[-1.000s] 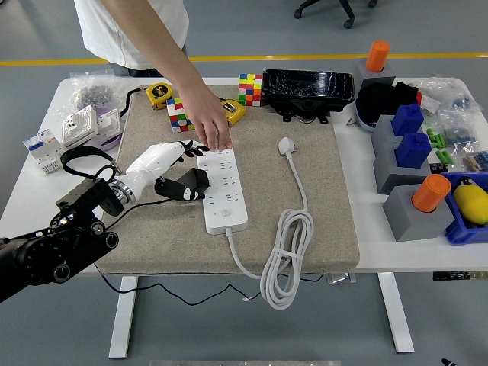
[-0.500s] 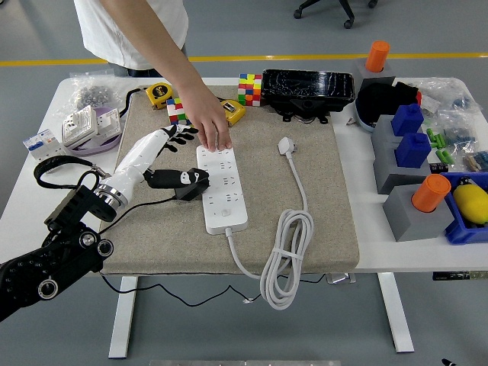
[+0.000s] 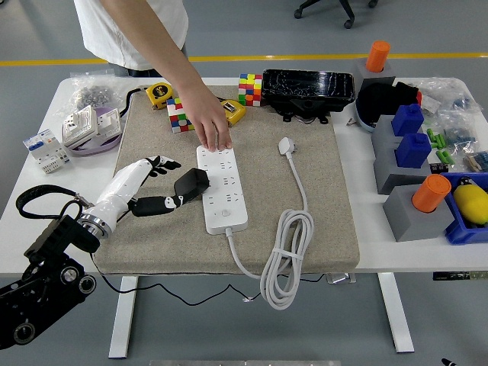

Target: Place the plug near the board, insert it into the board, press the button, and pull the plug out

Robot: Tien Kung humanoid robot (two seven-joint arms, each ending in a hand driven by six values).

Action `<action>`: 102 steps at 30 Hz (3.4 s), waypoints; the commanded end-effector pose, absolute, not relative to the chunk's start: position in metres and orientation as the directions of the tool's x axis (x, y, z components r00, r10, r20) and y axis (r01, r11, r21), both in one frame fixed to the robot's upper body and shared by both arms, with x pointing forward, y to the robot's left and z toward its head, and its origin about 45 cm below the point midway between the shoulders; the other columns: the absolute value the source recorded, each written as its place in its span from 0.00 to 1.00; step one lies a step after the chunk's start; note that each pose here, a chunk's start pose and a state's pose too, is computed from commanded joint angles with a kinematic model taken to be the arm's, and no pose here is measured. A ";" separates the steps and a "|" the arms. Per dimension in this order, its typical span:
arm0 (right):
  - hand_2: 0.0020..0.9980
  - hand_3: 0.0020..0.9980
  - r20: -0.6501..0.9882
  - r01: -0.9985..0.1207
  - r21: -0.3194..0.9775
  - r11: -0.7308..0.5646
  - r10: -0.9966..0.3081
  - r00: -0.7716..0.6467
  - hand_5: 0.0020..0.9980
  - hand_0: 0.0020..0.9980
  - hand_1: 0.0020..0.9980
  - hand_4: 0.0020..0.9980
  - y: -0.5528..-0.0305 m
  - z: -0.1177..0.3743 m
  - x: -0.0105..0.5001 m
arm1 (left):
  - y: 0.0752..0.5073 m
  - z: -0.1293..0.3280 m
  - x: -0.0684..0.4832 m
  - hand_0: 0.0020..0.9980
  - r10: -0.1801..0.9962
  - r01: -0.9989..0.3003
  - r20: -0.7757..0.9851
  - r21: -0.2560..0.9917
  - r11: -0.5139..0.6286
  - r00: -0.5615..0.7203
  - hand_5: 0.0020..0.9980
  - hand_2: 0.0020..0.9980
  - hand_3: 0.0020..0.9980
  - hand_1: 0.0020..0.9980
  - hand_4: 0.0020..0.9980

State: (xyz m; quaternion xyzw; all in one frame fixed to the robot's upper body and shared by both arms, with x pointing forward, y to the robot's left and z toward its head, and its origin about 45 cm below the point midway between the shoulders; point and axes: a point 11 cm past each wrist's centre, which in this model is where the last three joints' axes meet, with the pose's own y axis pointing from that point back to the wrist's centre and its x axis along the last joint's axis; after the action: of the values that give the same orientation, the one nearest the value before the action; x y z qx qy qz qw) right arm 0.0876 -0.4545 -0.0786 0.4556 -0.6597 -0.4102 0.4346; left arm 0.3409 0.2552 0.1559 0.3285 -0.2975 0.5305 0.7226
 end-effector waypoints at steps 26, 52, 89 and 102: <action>0.70 0.60 0.198 -0.241 0.938 0.249 -0.956 -0.215 0.53 0.68 0.69 0.94 -0.454 -0.079 0.085 | 0.230 0.153 0.344 0.70 0.581 -0.944 0.752 0.179 0.277 0.312 0.47 0.75 0.70 0.74 0.87; 0.70 0.60 0.197 -0.241 0.939 0.248 -0.956 -0.216 0.53 0.68 0.69 0.94 -0.454 -0.079 0.085 | 0.198 0.163 0.360 0.69 0.561 -0.927 0.755 0.169 0.334 0.340 0.47 0.73 0.68 0.72 0.86; 0.69 0.60 0.198 -0.238 0.939 0.248 -0.956 -0.215 0.53 0.68 0.69 0.93 -0.454 -0.079 0.084 | 0.178 0.165 0.360 0.67 0.541 -0.909 0.757 0.166 0.382 0.366 0.47 0.71 0.66 0.70 0.86; 0.70 0.60 0.197 -0.241 0.938 0.248 -0.956 -0.216 0.53 0.68 0.69 0.94 -0.454 -0.079 0.085 | 0.176 0.167 0.360 0.67 0.548 -0.906 0.751 0.159 0.391 0.368 0.46 0.71 0.66 0.69 0.85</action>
State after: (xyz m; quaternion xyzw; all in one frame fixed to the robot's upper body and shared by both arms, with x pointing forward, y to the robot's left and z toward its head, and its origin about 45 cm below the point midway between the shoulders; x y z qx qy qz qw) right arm 0.0853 -0.4542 -0.0791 0.4530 -0.6611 -0.4136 0.4322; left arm 0.3601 0.1758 0.1672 0.2899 -0.3094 0.4693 0.7746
